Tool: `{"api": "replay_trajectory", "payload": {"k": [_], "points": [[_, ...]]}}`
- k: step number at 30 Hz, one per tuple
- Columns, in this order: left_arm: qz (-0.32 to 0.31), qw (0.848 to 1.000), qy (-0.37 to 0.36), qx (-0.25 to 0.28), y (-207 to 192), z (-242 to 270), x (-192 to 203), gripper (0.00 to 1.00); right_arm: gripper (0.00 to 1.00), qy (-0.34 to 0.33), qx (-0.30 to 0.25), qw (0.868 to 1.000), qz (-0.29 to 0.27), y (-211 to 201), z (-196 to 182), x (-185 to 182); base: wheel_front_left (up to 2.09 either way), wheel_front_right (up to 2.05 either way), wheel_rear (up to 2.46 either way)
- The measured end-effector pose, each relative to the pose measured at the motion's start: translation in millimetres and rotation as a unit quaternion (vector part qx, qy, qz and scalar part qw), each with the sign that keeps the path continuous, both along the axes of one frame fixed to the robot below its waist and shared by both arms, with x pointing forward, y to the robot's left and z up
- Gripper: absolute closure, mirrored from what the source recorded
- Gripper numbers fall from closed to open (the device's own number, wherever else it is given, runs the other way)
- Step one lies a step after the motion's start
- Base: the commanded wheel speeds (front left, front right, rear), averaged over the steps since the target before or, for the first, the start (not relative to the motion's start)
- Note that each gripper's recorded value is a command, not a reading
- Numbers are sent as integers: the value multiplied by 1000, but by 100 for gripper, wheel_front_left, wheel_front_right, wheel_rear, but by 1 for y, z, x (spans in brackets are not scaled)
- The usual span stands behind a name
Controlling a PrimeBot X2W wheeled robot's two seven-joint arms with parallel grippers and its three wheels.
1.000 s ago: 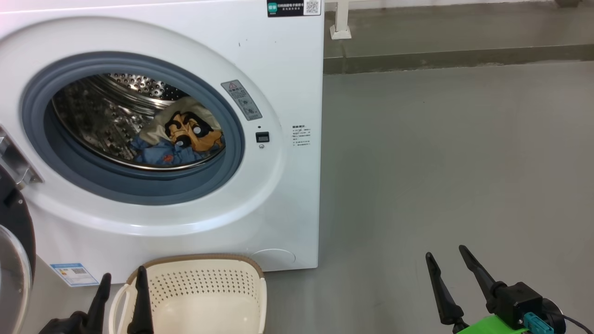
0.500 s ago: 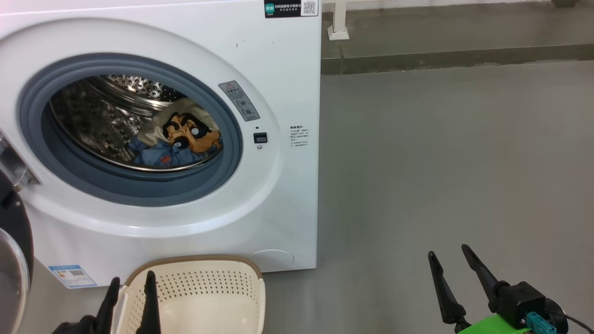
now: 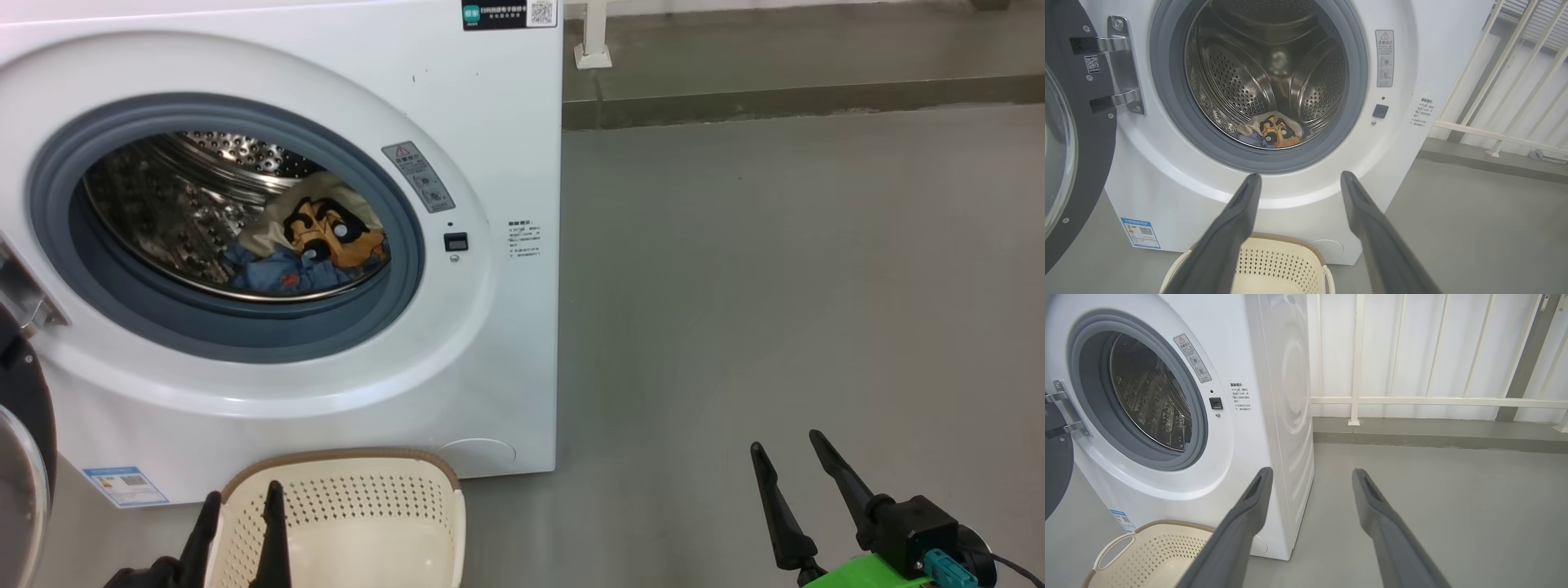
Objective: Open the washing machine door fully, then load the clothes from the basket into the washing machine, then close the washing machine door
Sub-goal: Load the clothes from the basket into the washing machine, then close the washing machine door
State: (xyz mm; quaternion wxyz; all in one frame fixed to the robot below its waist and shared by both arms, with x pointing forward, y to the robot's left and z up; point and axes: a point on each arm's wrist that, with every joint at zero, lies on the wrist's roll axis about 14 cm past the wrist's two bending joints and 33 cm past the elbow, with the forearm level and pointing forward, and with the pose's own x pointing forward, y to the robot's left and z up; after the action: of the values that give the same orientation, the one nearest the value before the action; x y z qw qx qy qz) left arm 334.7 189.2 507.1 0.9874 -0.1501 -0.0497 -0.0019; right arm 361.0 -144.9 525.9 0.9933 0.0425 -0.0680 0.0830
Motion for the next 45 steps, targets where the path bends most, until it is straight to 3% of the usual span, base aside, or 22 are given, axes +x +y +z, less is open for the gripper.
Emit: {"api": "replay_trajectory", "payload": {"k": [45], "points": [[-10,1000,16,-20,-6,-10,2,0,0,4,-1,1000,2,1,-2,1,-10,10,0]]}}
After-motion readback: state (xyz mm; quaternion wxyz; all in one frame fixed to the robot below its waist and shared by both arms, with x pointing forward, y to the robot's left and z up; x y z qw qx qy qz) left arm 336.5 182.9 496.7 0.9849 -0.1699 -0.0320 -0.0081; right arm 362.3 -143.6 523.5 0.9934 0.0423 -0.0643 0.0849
